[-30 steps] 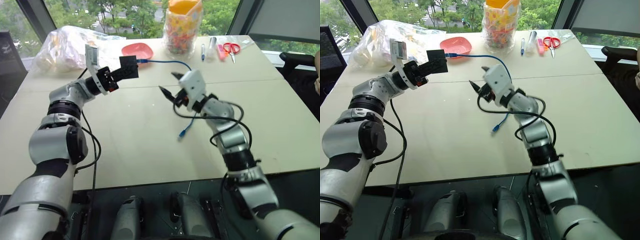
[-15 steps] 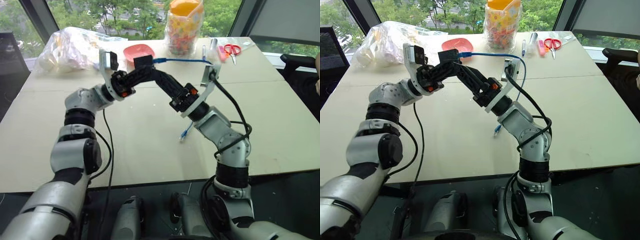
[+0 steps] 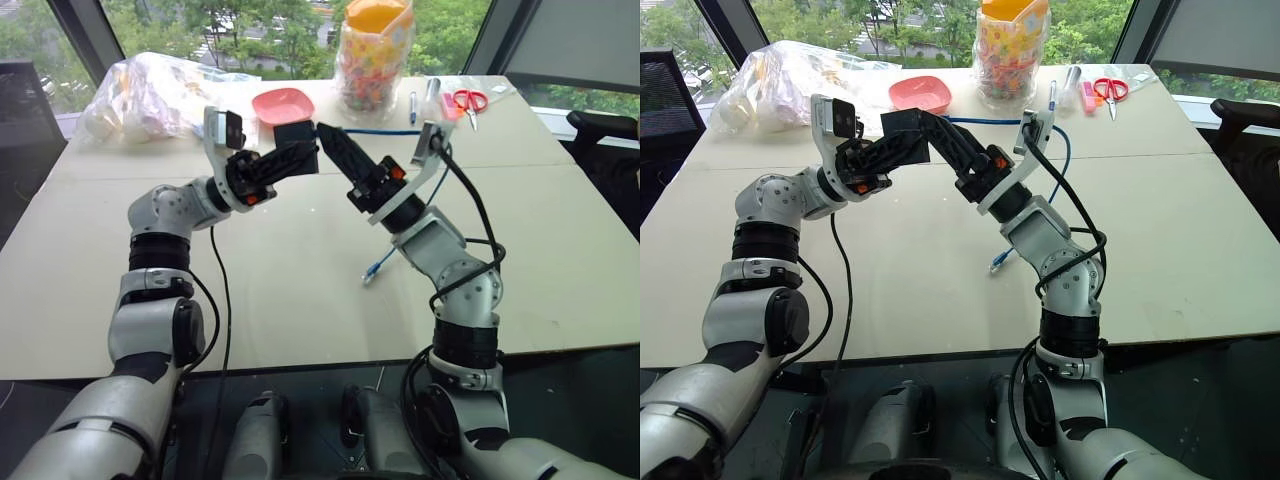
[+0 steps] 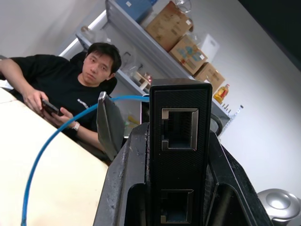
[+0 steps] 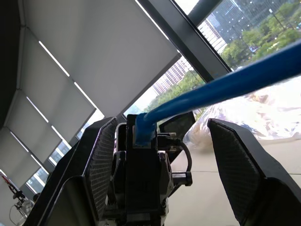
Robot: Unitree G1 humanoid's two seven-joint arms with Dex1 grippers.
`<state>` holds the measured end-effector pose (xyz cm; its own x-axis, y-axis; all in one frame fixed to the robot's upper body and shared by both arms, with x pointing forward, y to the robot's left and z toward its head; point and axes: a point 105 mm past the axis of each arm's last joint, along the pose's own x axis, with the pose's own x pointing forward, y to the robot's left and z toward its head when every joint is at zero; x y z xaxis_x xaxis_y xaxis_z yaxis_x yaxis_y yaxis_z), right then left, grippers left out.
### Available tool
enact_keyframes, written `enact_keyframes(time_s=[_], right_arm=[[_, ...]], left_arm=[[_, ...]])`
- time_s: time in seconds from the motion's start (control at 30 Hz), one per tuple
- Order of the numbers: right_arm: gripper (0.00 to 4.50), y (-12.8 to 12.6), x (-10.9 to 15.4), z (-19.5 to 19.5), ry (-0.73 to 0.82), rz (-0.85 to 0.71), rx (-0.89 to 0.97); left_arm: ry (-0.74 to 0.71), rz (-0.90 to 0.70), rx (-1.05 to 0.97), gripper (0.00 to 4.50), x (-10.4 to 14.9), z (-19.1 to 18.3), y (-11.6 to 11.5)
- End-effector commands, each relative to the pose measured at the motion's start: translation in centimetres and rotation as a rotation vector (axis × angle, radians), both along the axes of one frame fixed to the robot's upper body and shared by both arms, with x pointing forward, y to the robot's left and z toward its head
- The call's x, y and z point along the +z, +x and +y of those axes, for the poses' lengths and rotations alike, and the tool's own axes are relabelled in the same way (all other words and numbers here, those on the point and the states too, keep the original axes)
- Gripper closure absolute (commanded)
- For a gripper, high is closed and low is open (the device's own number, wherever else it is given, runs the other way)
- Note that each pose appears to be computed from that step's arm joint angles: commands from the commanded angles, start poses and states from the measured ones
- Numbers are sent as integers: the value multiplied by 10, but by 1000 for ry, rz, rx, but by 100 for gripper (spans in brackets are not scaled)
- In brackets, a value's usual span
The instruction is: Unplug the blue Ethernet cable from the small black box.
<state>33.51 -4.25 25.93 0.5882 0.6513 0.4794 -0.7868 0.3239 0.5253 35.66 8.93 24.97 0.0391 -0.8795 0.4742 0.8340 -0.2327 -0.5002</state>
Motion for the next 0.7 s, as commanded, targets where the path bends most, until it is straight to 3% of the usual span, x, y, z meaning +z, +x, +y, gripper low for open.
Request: enact_keyframes(time_s=[0.03, 0.3, 0.4, 0.53, 0.7], right_arm=[[131, -6, 14, 3, 24, -52, 30], [131, -7, 12, 9, 16, -54, 50], [215, -9, 10, 12, -3, -55, 69], [411, -11, 8, 16, -16, -54, 90], [414, -12, 9, 15, -4, -57, 98]], left_arm=[[-10, -48, -5, 396, 10, 1, -4], [2, -49, -13, 396, 8, -2, -5], [6, -51, -15, 396, 8, -2, -5], [7, -57, -15, 396, 8, -3, -5], [9, -59, -7, 396, 9, -2, -4]])
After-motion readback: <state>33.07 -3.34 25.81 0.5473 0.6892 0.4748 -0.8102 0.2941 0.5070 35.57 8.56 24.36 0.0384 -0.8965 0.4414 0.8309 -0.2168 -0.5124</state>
